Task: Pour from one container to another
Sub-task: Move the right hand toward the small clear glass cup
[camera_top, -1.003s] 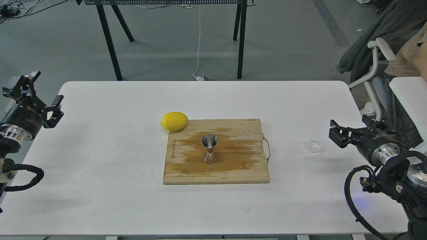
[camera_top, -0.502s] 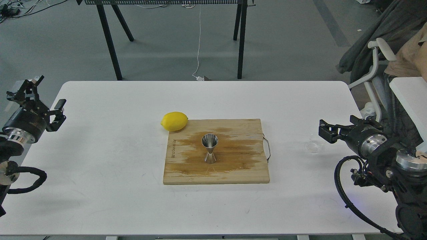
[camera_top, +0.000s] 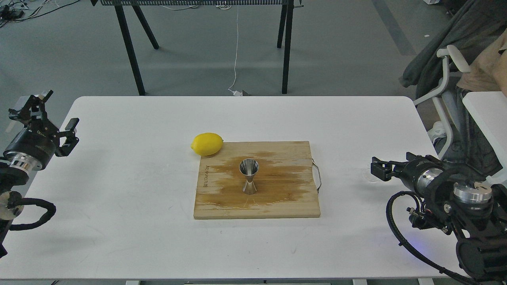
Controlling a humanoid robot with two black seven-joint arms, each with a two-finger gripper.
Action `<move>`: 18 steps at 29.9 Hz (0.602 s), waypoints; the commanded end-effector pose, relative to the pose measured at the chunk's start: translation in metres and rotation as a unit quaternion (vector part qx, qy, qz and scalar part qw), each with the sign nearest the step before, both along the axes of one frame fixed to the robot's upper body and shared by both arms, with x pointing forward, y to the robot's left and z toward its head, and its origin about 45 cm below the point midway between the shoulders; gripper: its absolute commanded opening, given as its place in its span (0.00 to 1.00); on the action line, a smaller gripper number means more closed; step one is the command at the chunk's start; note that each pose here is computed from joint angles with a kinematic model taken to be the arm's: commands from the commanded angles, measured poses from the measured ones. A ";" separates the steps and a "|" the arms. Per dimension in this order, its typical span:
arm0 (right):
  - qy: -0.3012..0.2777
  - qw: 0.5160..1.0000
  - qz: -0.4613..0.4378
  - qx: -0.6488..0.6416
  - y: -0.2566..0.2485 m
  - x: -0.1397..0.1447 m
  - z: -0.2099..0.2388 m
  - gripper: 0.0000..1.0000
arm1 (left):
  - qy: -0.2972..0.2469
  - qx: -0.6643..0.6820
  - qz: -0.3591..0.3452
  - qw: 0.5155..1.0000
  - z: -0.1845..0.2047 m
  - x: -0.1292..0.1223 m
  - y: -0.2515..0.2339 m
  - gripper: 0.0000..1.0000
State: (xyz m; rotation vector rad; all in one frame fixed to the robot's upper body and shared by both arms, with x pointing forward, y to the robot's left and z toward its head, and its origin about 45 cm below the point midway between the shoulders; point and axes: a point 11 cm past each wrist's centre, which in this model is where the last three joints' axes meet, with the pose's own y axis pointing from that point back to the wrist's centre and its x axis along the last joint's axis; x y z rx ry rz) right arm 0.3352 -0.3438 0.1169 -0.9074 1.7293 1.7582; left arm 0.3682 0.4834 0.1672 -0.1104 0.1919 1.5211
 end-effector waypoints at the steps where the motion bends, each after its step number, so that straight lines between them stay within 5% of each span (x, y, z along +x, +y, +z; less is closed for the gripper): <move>1: 0.007 1.000 -0.001 0.006 0.005 -0.002 -0.007 0.99 | 0.000 0.000 0.000 1.000 0.000 0.000 0.000 0.99; 18: 0.034 0.999 -0.004 0.000 0.008 0.004 -0.024 0.99 | 0.006 -0.002 0.005 1.000 -0.006 -0.002 0.000 0.99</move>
